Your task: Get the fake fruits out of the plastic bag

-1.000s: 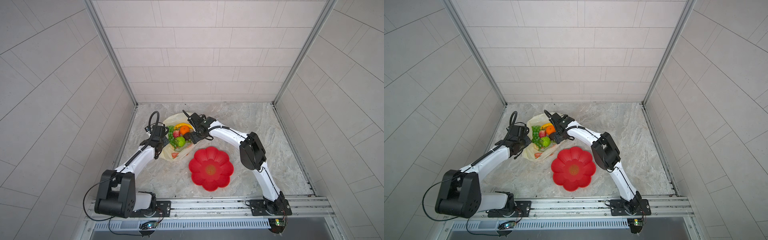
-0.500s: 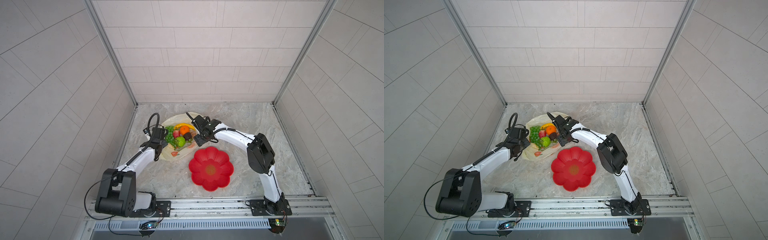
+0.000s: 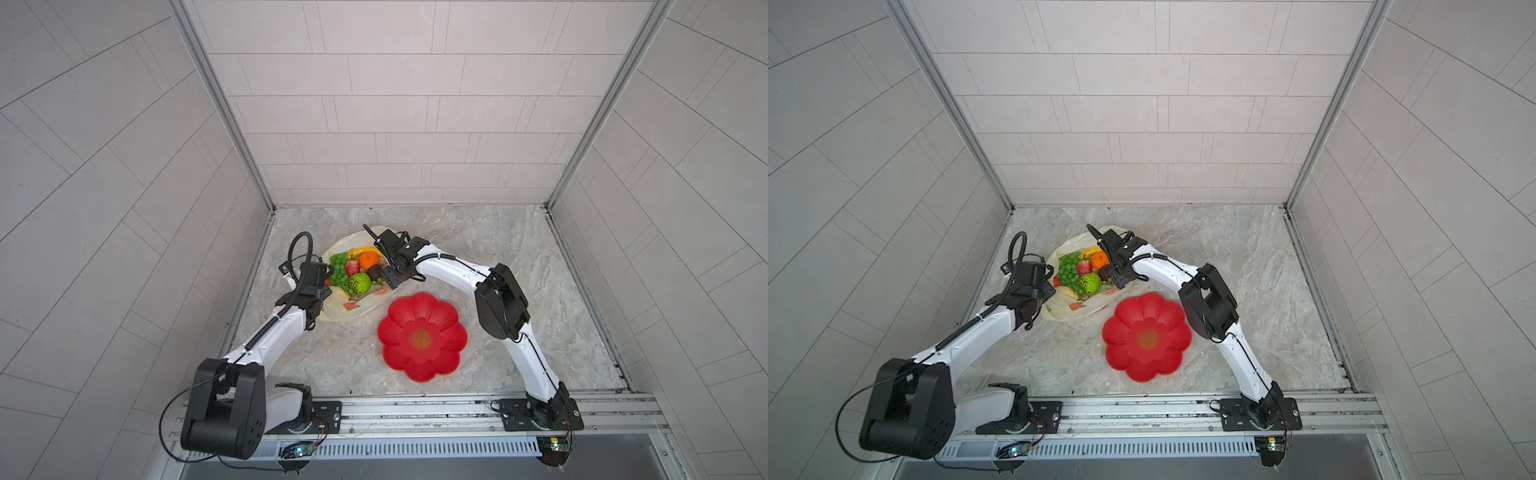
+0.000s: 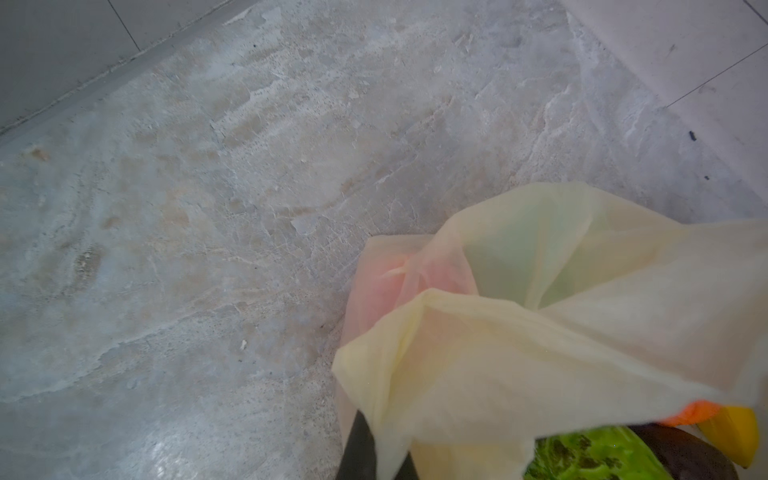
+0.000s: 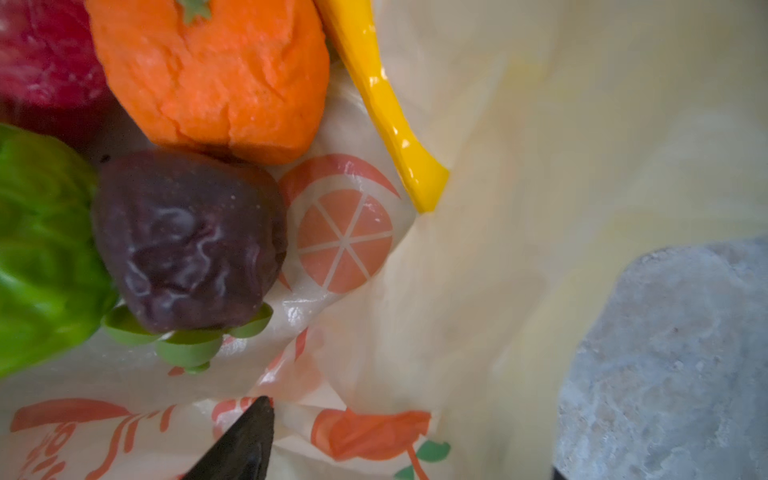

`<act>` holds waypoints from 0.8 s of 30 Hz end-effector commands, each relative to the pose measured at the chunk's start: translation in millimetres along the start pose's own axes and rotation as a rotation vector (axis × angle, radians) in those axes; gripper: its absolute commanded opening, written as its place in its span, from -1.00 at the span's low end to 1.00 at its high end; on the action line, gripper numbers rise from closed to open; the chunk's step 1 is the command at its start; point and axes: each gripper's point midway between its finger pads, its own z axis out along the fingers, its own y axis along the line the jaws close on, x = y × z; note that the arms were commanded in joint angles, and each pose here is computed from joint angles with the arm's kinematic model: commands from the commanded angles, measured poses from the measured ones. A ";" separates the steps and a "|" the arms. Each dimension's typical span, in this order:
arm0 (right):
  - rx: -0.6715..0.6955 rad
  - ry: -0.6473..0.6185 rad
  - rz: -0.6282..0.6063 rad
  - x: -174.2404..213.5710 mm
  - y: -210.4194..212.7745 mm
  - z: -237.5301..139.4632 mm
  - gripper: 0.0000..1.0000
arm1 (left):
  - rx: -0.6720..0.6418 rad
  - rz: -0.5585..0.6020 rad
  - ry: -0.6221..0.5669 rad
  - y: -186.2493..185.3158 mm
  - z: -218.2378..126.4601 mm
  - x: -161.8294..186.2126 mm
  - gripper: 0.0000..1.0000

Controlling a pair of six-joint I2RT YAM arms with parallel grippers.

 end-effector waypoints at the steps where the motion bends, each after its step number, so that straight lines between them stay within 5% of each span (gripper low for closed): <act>1: 0.025 -0.060 -0.005 -4.4 -3.2 -49.7 0.54 | 0.004 -0.002 -0.014 -0.5 2.7 -1.0 -1.00; 11: -0.059 -0.250 -0.066 -24.7 57.9 -123.1 0.54 | 0.039 -0.039 -0.045 3.1 -7.8 -1.6 -1.00; 24: -0.248 -0.150 -0.128 -45.1 115.6 -56.4 0.41 | 0.026 -0.068 -0.039 7.1 -5.3 1.8 -1.00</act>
